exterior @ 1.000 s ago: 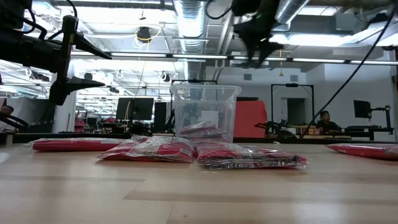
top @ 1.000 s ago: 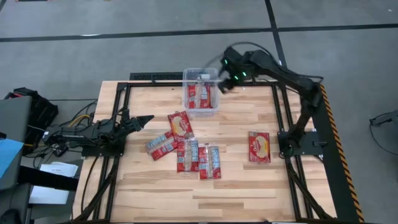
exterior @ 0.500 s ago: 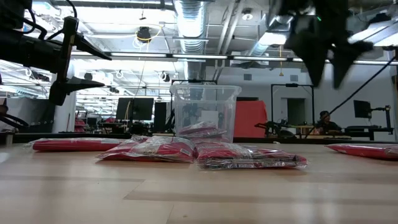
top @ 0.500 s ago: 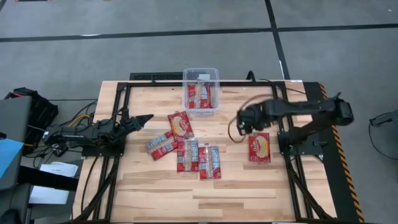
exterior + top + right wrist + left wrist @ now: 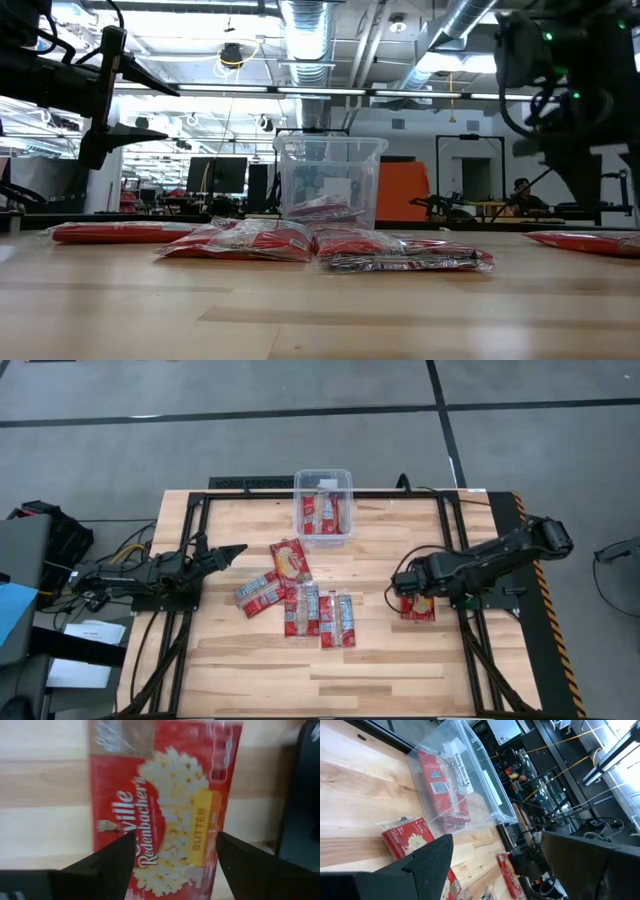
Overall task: Sort popcorn bags into baskets
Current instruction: Put the red popcorn bag into the transparent bin
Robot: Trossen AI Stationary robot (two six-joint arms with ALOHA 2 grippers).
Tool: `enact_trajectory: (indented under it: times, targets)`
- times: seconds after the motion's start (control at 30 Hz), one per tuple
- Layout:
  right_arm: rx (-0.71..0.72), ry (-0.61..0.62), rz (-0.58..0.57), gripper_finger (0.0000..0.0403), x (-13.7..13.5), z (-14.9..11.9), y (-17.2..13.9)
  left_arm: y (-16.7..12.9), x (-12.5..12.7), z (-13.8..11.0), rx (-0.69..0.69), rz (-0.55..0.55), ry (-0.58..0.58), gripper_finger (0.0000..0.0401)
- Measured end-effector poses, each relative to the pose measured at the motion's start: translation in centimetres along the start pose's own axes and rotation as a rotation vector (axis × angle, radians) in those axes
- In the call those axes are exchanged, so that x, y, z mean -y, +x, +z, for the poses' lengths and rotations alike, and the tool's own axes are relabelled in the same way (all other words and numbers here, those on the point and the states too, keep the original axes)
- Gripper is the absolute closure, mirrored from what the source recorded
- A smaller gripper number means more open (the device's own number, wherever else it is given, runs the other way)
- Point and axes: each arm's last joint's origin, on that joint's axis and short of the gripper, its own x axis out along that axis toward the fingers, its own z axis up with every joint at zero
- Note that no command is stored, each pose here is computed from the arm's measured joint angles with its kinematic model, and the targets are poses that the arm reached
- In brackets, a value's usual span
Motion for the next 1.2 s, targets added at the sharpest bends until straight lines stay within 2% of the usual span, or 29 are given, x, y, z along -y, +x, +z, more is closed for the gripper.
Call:
enact_trajectory:
  times: [0.23,0.4,0.7,0.87,1.0,1.2]
  targets:
    - [-0.014,0.098,-0.024,0.0106,0.9,-0.7,1.8,0.0,0.0,0.0,-0.008,-0.005,-0.002,0.0108]
    - [-0.013,0.103,0.006,0.0106,0.5,-0.6,1.9,0.0,0.0,0.0,-0.007,-0.004,0.001,0.0108]
    - [-0.005,0.106,-0.026,0.0112,-1.0,-0.9,3.5,0.0,0.0,0.0,-0.002,-0.001,0.008,0.0108]
    - [-0.026,0.11,0.081,0.0115,-2.5,-1.2,3.9,0.0,0.0,0.0,-0.015,-0.009,0.016,0.0108]
    - [-0.037,0.129,0.111,0.0151,-2.7,-1.3,3.9,0.0,0.0,0.0,-0.015,-0.009,0.016,0.0108]
    - [-0.045,0.132,0.1,0.0258,-2.4,-1.2,3.8,0.0,0.0,0.0,-0.015,-0.009,0.016,0.0108]
